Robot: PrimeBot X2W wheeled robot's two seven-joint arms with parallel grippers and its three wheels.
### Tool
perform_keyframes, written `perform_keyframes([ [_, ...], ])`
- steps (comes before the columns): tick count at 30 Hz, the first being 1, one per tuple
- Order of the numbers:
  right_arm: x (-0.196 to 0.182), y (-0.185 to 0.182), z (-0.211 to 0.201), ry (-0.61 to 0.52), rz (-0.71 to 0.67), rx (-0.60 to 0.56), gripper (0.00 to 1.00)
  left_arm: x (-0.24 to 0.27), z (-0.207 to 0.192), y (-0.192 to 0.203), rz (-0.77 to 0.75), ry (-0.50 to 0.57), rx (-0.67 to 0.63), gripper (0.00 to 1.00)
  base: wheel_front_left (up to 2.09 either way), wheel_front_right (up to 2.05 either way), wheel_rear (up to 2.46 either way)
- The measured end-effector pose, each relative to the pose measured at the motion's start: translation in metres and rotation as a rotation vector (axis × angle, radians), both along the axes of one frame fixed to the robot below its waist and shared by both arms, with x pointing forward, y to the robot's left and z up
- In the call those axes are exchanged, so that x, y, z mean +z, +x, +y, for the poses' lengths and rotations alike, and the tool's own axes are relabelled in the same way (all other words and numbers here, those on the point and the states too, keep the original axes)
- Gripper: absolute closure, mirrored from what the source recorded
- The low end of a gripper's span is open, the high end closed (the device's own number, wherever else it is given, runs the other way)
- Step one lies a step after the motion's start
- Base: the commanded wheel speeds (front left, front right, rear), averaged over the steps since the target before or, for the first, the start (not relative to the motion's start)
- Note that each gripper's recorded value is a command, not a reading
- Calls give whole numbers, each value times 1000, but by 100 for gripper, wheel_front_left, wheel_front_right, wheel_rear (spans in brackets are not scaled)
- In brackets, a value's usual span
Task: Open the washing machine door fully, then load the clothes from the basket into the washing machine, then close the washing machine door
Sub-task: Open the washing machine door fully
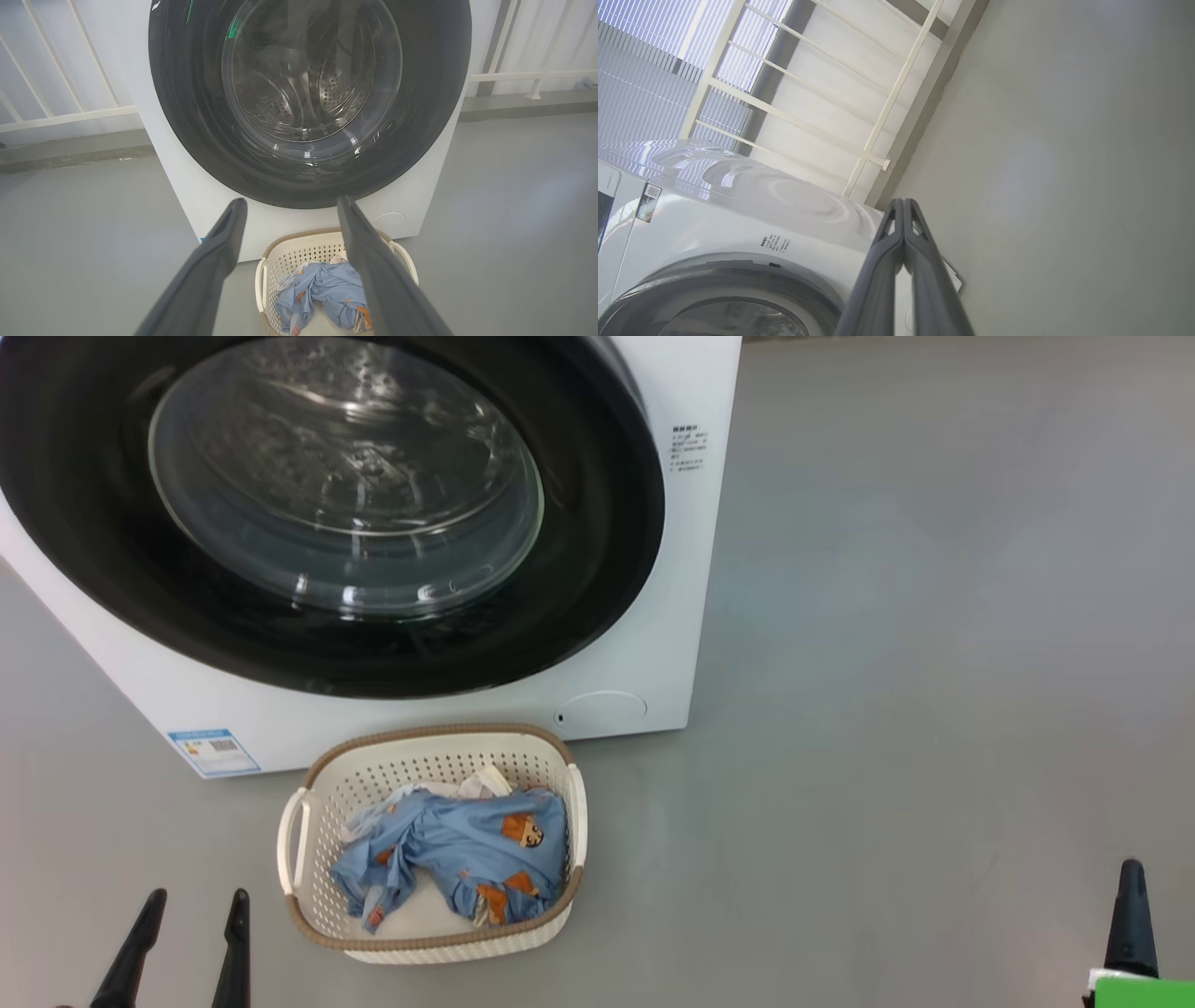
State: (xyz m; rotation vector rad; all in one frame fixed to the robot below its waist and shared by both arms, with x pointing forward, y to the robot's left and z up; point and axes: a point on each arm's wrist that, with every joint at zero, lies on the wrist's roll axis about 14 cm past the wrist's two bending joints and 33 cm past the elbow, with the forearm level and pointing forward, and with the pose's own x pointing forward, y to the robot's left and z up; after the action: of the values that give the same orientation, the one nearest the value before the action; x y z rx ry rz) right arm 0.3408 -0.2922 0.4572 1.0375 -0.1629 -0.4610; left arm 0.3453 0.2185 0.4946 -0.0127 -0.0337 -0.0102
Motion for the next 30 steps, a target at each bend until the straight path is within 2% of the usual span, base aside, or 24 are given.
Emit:
perform_keyframes([
  [7, -10, 13, -5, 182, -39, -57, 100, -8, 0, 8, 24, -5, -4, 0, 0, 0, 0],
  [12, -2, 30, -16, 239, -88, -58, 100, -12, -1, 16, 39, 0, -21, 0, 0, 0, 0],
  [18, 17, 61, -19, 321, -179, -26, 100, -17, 3, 26, 52, 12, -26, 0, 0, 0, 0],
  [25, 22, 95, -13, 398, -217, 43, 100, -27, 9, 32, 84, 26, -26, 0, 0, 0, 0],
  [30, 25, 122, 2, 414, -228, 112, 100, -33, 14, 35, 107, 36, -24, 0, 0, 0, 0],
])
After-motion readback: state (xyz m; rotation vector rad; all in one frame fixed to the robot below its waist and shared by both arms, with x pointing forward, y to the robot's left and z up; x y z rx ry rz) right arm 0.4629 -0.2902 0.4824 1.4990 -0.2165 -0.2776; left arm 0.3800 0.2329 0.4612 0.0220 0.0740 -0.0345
